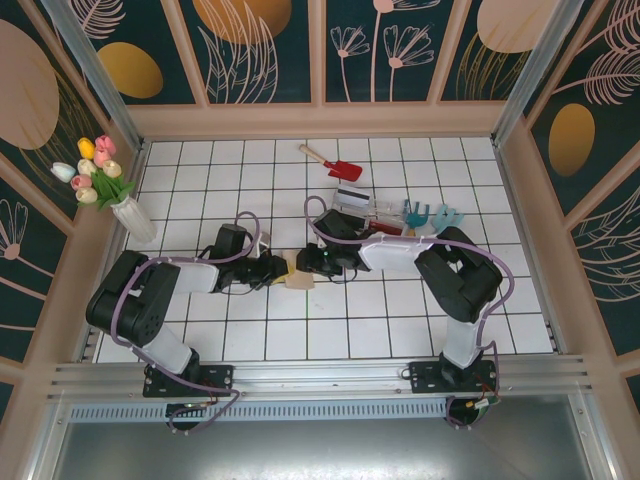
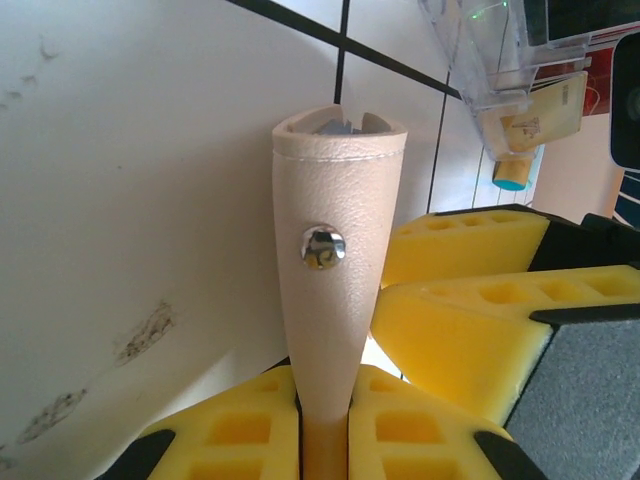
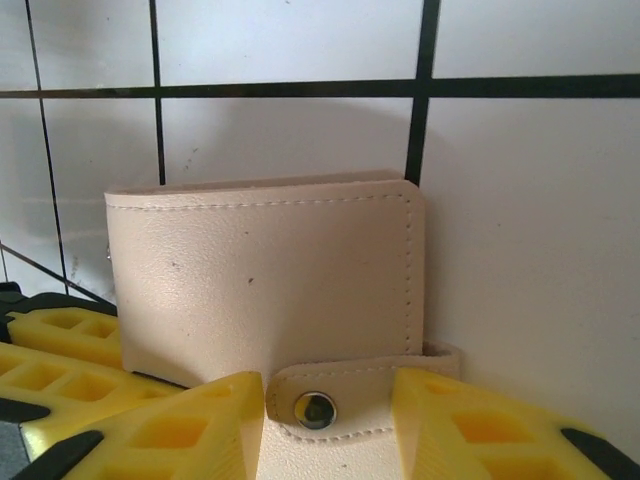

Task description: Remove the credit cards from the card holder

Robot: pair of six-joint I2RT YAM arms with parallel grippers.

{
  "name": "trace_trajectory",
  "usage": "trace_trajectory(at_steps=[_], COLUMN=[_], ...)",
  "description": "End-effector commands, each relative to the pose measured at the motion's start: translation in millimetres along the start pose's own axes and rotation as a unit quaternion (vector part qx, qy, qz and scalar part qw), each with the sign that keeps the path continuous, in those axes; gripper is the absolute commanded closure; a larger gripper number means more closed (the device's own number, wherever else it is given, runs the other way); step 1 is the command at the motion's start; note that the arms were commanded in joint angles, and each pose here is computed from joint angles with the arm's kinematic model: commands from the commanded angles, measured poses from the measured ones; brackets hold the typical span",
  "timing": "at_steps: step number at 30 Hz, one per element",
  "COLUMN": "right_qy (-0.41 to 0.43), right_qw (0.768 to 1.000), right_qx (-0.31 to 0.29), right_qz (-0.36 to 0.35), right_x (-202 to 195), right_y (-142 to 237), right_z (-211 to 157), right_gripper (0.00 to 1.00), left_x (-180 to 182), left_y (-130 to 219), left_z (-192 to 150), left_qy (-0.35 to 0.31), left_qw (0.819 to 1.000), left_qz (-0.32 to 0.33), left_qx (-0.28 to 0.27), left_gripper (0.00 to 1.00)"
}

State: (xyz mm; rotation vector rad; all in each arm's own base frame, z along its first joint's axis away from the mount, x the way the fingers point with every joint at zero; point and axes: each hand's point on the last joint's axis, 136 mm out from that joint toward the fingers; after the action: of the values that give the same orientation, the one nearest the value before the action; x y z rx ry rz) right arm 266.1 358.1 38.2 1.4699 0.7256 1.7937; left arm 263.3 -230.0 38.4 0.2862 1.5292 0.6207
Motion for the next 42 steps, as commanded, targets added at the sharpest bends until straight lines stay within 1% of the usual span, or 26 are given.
trace_trajectory(at_steps=[1, 4, 6, 9, 13, 16, 22, 27, 34, 37, 41, 42], right_qy=[0.020, 0.020, 0.017, 0.008, -0.003, -0.017, -0.032, -0.024, -0.006, -0.001, 0.004, 0.004], right_qw=[0.999, 0.999, 0.998, 0.995, 0.991, 0.986, 0.980, 0.983, 0.992, 0.993, 0.994, 0.994], right_qx=[0.019, 0.021, 0.024, 0.027, 0.005, -0.010, -0.030, -0.034, -0.032, -0.035, -0.039, -0.040], right_qz=[-0.018, -0.040, -0.064, -0.098, -0.137, -0.163, -0.194, -0.180, -0.124, -0.112, -0.099, -0.097], right_x=[-3, -9, -17, -29, -44, -58, -71, -62, -40, -34, -28, -28], right_y=[-3, -6, -9, -10, 1, 11, 21, 21, 14, 12, 9, 9], right_z=[-8, -10, -11, -12, -7, -4, -3, 1, 6, 10, 13, 13], right_gripper=[0.56, 0.54, 0.54, 0.58, 0.64, 0.66, 0.71, 0.71, 0.71, 0.71, 0.72, 0.73], left_x=[-11, -14, -14, -13, -8, -1, 4, 3, 4, 5, 5, 5], left_y=[2, 2, 2, 3, 7, 8, 8, 8, 6, 5, 5, 6], left_z=[3, 5, 5, 7, 9, 7, 4, 4, 4, 4, 5, 6], left_qy=[-0.024, -0.027, -0.027, -0.027, -0.027, -0.023, -0.021, -0.024, -0.024, -0.022, -0.021, -0.020], left_qw=[1.000, 0.999, 0.999, 0.999, 0.999, 0.999, 0.999, 0.999, 0.999, 0.999, 0.999, 0.999], left_qz=[-0.015, -0.018, -0.019, -0.012, 0.008, 0.026, 0.031, 0.028, 0.027, 0.029, 0.034, 0.036], left_qx=[-0.009, -0.011, -0.012, -0.019, -0.033, -0.034, -0.031, -0.028, -0.024, -0.023, -0.024, -0.025], left_gripper=[0.91, 0.93, 0.94, 0.96, 0.98, 0.98, 0.99, 0.99, 0.96, 0.92, 0.85, 0.82])
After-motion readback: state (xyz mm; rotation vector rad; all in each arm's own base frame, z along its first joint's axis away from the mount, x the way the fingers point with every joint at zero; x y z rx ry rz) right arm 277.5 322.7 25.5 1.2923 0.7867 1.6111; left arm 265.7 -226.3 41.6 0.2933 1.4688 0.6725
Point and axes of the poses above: each hand's point on the last joint's axis, 136 mm out from that joint toward the fingers, its own y axis back along the fingers, its own x axis along the line the jaws close on, z = x × y, and after that the axes turned 1 degree about -y, right-handed
